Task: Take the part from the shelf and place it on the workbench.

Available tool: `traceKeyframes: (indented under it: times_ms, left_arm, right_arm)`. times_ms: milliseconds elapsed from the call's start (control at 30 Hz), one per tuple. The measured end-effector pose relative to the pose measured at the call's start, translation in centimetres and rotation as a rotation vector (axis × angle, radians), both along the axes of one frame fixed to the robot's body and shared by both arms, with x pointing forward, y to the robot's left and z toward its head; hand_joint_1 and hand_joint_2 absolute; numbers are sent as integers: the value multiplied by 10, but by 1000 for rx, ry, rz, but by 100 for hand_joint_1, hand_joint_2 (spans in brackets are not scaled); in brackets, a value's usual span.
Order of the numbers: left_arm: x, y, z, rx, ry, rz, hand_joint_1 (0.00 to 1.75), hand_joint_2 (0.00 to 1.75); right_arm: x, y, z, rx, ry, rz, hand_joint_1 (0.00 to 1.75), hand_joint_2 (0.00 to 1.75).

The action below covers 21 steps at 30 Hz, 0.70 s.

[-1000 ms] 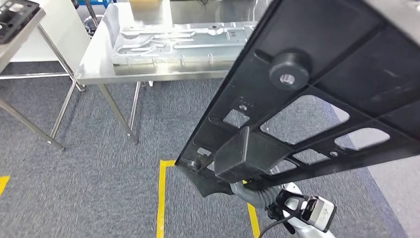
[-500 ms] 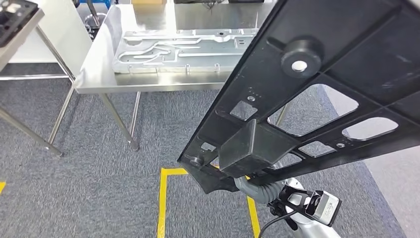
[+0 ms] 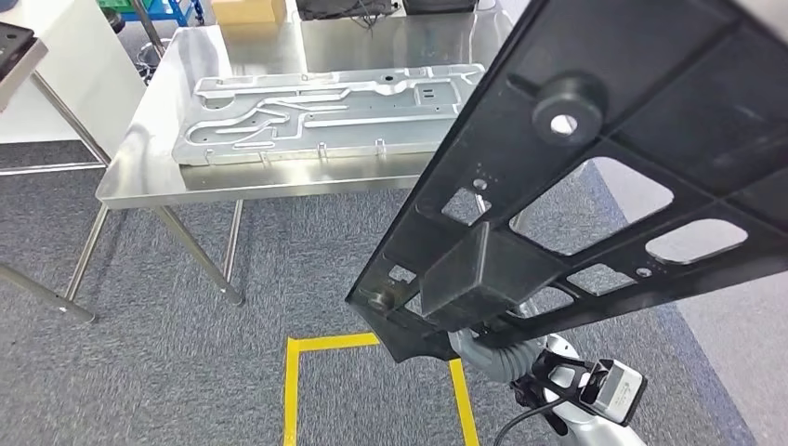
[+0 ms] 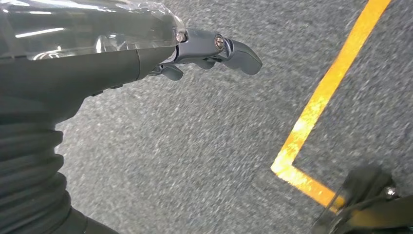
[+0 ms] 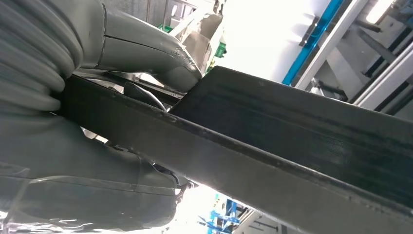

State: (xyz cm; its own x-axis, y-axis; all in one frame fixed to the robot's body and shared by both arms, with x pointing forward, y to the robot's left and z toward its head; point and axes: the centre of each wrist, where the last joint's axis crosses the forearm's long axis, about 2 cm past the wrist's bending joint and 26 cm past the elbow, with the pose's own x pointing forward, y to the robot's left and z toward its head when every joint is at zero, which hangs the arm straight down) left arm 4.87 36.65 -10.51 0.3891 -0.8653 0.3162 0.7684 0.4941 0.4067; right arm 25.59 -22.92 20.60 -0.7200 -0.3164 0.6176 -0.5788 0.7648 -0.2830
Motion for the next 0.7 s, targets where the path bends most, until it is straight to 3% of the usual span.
traceKeyframes:
  times_ms: [700]
  left_arm:
    - [-2, -1, 0, -18, -1, -12, 0, 175]
  right_arm:
    - [-29, -13, -11, -57, 4, -20, 175, 175]
